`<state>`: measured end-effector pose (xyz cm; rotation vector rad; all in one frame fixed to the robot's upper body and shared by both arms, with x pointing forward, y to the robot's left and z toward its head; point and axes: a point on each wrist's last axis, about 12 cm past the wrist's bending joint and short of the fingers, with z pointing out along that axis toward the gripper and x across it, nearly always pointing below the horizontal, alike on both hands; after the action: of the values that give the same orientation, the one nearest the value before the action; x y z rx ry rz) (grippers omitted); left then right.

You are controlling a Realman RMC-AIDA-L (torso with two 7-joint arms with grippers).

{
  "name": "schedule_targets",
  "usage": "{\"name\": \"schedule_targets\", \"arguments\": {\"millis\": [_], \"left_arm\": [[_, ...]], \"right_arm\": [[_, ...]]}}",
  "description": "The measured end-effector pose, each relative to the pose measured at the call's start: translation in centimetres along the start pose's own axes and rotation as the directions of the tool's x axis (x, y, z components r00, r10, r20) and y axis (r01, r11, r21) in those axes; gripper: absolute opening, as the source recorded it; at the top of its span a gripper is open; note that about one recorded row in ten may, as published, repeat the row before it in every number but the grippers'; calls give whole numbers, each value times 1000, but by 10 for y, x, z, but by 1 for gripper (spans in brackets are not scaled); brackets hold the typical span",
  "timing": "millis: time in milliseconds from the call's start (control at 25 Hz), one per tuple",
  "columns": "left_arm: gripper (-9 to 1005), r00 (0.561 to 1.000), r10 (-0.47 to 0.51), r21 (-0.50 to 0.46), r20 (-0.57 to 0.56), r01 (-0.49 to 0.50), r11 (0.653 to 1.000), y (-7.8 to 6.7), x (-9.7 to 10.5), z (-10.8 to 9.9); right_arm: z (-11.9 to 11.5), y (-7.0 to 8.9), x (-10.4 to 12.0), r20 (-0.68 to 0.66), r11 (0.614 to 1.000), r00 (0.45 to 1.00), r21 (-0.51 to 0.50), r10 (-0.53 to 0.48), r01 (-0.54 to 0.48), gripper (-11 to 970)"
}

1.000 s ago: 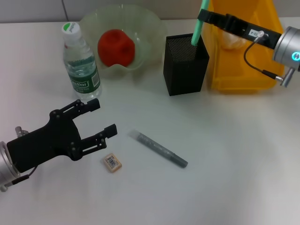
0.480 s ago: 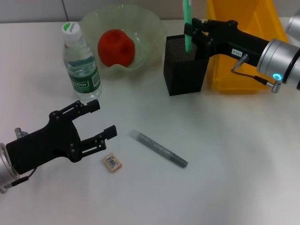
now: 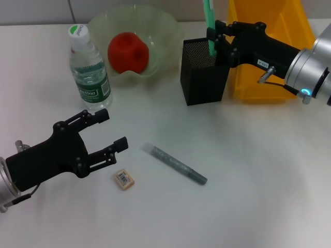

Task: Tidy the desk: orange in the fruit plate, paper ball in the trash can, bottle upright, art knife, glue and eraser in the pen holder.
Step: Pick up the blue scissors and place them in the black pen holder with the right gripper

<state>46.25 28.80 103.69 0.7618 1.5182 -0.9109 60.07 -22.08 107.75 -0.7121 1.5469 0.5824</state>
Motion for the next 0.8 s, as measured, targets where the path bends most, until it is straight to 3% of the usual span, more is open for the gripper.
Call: {"name": "schedule_targets", "arguments": {"millis": [800], "left_arm": [[798, 1000, 3, -2, 3, -3, 1000, 1, -1, 1]], "right_arm": [[0, 2, -1, 11, 1000, 1000, -12, -5, 5, 251]]}}
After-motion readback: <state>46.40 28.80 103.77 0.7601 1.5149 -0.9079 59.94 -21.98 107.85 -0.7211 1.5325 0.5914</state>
